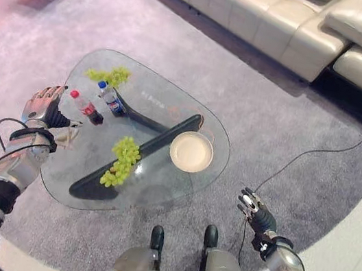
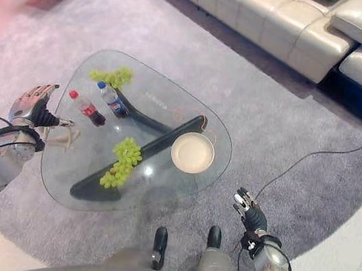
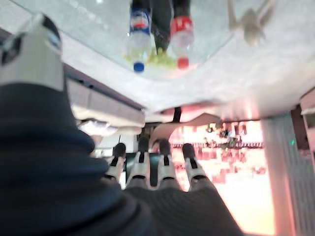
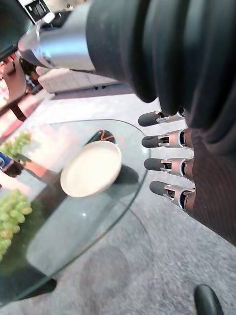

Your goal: Pick up fruits into the plate

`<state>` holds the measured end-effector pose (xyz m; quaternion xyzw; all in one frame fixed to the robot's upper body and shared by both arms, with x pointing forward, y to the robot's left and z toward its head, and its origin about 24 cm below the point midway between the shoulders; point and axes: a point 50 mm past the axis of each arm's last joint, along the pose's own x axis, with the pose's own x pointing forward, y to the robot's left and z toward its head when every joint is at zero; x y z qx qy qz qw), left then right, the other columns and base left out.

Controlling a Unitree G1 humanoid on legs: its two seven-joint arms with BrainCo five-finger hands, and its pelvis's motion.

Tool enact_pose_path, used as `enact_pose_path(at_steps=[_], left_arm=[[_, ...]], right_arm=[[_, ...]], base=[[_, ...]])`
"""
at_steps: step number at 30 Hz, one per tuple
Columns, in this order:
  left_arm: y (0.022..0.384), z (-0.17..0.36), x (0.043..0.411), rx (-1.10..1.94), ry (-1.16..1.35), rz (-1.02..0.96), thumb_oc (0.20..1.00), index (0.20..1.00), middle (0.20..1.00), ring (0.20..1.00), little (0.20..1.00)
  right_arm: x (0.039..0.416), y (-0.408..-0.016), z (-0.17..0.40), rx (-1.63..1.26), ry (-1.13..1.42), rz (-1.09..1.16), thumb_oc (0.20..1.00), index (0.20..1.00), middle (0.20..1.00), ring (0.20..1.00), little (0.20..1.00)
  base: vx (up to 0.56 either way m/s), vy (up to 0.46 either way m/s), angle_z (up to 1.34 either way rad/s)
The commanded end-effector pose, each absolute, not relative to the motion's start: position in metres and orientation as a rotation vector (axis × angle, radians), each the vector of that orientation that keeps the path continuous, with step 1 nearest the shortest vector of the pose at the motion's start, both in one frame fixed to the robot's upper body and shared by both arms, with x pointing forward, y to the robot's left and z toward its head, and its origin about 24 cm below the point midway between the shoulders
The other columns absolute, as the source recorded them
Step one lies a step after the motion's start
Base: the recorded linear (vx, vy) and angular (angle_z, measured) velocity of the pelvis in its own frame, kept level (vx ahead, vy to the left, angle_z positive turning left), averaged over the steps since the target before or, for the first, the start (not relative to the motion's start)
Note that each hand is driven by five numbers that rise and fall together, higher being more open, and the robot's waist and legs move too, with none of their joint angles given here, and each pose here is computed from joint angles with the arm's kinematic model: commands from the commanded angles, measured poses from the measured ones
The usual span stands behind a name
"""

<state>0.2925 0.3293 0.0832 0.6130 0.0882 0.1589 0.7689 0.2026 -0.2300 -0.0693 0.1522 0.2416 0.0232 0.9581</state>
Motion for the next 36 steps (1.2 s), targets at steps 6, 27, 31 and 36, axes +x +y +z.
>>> enact_pose_path(at_steps=[6,27,31,36], left_arm=[[0.327,0.147,0.339,1.232,0.068,0.573,1.000,1.000,1.000,1.000,1.000],[0.328,0.160,0.366,1.064,0.253,0.768,1.000,1.000,1.000,1.000,1.000],[0.332,0.157,0.365,1.020,0.316,0.817,1.000,1.000,1.000,1.000,1.000],[0.331,0.155,0.366,0.990,0.360,0.854,1.000,1.000,1.000,1.000,1.000]], right_arm=[[0.255,-0.207,-0.030,0.319,0.278,0.146,1.000,1.000,1.000,1.000,1.000],[0.290,-0.177,0.002,0.295,0.157,0.252,1.000,1.000,1.000,1.000,1.000],[0.296,-0.172,0.007,0.296,0.140,0.272,1.000,1.000,1.000,1.000,1.000],[0.301,-0.166,0.014,0.293,0.119,0.288,1.000,1.000,1.000,1.000,1.000]], base=[[-0.20,-0.002,-0.05],[-0.09,0.000,-0.08],[-0.06,0.003,-0.05],[-0.04,0.004,-0.10]])
